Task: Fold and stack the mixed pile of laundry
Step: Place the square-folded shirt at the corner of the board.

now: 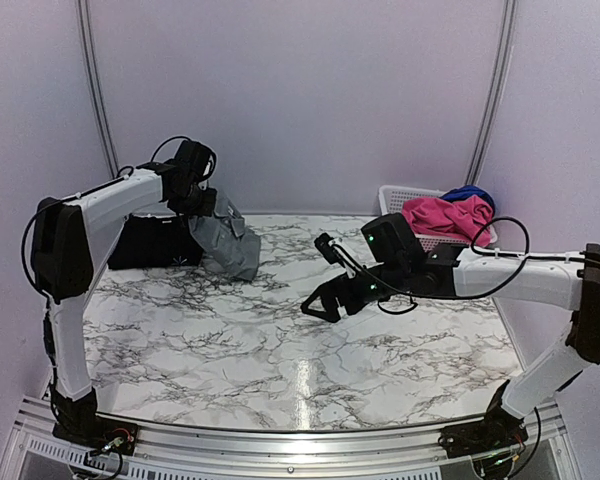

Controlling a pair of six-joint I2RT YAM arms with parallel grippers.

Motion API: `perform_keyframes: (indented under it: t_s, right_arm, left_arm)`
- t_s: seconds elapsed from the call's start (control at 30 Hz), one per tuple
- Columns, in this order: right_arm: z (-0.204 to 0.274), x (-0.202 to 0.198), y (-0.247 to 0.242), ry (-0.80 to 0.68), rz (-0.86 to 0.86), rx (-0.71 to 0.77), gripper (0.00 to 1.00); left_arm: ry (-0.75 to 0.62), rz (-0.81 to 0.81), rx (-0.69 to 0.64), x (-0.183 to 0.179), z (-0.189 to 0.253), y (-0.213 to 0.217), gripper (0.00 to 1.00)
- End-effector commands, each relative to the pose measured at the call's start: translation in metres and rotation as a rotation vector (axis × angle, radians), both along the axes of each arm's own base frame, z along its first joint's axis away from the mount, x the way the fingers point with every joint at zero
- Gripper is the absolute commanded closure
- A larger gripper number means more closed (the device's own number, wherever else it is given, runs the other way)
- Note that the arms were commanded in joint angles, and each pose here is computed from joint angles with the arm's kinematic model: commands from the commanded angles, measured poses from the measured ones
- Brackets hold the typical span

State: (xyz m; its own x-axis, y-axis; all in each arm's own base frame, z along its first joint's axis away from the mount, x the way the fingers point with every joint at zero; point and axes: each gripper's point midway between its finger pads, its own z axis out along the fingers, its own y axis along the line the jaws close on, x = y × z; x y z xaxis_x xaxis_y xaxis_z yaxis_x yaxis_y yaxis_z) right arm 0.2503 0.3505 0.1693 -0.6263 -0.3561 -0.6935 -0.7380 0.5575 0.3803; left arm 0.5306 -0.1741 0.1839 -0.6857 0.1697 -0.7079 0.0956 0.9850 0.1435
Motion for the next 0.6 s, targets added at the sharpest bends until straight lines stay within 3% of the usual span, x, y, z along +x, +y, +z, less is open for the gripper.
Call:
perform_keyframes:
  t_s: [0.0,0.37,0.57]
  right_arm:
    - [0.008,0.005,-0.002,-0.013,-0.024,0.014,0.02]
    - [0.007,0.018,0.007,-0.022,-0.025,0.034,0.01]
    - [0.007,0.023,0.011,-0.019,-0.029,0.05,0.02]
  left_arm:
    - [-0.023,-0.027,0.093,0.017,0.016,0.024,1.0]
    - [-0.106,-0.064,0.079,0.033,0.058,0.035,1.0]
    - [-0.156,-0.052,0.002,0.034,0.087,0.042,1.0]
